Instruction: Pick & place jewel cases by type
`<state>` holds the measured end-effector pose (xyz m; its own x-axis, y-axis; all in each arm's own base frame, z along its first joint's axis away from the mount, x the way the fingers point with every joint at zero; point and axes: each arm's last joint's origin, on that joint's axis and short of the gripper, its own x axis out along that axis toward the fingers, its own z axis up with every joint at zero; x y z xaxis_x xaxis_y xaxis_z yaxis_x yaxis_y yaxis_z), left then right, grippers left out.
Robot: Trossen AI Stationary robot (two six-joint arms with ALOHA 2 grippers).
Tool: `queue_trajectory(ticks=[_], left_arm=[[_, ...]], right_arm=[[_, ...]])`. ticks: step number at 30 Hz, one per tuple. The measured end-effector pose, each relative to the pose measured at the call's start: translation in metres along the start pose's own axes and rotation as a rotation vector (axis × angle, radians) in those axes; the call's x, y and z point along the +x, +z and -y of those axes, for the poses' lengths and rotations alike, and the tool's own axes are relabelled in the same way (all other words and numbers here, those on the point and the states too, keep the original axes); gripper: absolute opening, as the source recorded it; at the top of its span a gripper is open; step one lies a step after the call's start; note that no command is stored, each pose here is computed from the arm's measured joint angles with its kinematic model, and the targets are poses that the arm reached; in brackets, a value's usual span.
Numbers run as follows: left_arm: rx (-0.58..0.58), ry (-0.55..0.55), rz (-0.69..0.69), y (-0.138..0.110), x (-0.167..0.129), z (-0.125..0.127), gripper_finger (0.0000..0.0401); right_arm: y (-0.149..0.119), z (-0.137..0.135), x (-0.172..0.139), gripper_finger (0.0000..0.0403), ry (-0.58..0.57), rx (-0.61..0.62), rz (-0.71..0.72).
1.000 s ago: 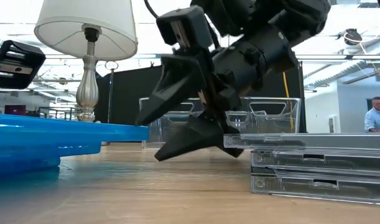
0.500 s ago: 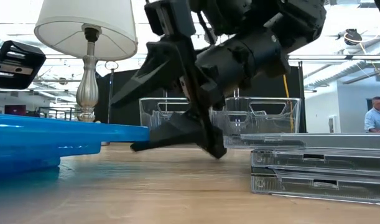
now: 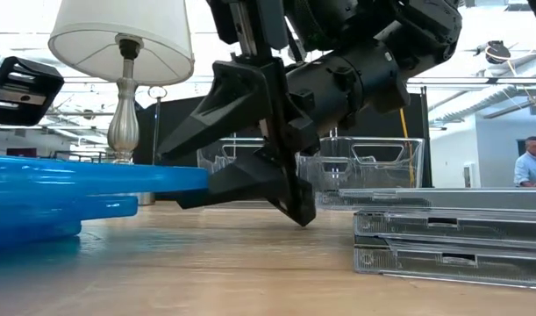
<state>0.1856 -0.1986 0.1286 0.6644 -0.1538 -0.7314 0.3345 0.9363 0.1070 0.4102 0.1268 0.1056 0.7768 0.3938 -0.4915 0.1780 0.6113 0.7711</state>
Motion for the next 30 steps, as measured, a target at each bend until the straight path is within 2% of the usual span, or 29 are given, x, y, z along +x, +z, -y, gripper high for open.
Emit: queue_trajectory(ticks=[9,12,16,22,30], left_arm=[[-0.002,0.002,0.005,0.0,0.0,0.0,0.0067],[-0.012,-0.007,0.03,0.003,0.0,0.001,0.0067],[0.03,-0.024,0.084,0.015,-0.006,0.002,0.0067],[0.14,-0.1,0.227,0.041,-0.037,0.015,0.0067],[0.225,-0.186,0.276,0.034,-0.062,0.039,0.0067]], right_arm=[[0.003,0.001,0.0,0.0062,-0.009,-0.025,0.026],[0.006,0.002,-0.002,0.0059,-0.007,-0.034,0.027],[0.017,-0.004,-0.011,0.0071,0.027,-0.063,0.015],[0.033,-0.019,-0.034,0.0061,0.011,-0.159,0.021],[0.052,-0.056,-0.085,0.0052,-0.025,-0.304,0.072]])
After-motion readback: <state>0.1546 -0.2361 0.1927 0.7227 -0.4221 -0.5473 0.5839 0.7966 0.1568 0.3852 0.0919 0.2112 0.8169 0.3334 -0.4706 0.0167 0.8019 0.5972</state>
